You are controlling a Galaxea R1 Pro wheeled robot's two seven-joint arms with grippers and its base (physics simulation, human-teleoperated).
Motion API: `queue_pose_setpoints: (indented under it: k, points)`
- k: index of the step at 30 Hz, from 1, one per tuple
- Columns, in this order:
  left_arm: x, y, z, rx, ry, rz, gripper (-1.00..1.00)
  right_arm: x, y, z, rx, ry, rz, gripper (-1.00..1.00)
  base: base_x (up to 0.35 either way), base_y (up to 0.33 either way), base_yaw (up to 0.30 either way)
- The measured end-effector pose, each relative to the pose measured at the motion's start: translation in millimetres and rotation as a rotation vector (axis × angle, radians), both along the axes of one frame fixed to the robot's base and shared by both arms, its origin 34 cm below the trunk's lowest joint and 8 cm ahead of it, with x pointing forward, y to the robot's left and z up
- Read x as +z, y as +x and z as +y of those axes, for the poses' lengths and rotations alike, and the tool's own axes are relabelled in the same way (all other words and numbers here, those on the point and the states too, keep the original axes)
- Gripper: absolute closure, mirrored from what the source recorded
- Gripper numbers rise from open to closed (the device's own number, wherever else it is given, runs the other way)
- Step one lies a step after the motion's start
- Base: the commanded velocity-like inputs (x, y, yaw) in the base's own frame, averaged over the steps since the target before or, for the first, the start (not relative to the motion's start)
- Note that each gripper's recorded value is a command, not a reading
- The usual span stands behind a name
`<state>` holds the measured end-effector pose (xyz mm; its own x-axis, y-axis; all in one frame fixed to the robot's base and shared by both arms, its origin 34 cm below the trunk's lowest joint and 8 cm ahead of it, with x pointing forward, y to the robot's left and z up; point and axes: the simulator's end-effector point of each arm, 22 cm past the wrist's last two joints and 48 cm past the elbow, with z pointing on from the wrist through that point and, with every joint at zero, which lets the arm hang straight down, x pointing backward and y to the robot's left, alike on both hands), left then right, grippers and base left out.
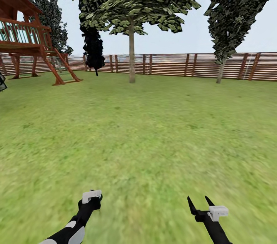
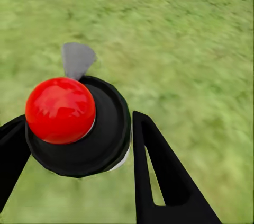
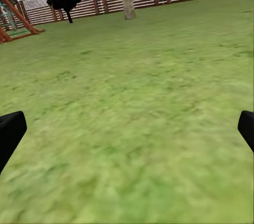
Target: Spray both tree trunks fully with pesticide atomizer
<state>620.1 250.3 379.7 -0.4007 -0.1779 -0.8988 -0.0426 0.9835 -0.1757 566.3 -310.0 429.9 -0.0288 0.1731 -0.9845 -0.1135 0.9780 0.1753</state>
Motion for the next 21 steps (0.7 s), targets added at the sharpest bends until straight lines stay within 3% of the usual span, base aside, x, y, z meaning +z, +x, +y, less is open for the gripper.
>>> queue_pose_setpoints:
  k: [21]
  points:
    - [0.1, 0.1, 0.1, 0.001, 0.000, 0.000, 1.00, 0.1, 0.0, 0.1, 0.000, 0.000, -0.001, -1.00, 0.315, 0.167, 0.000]
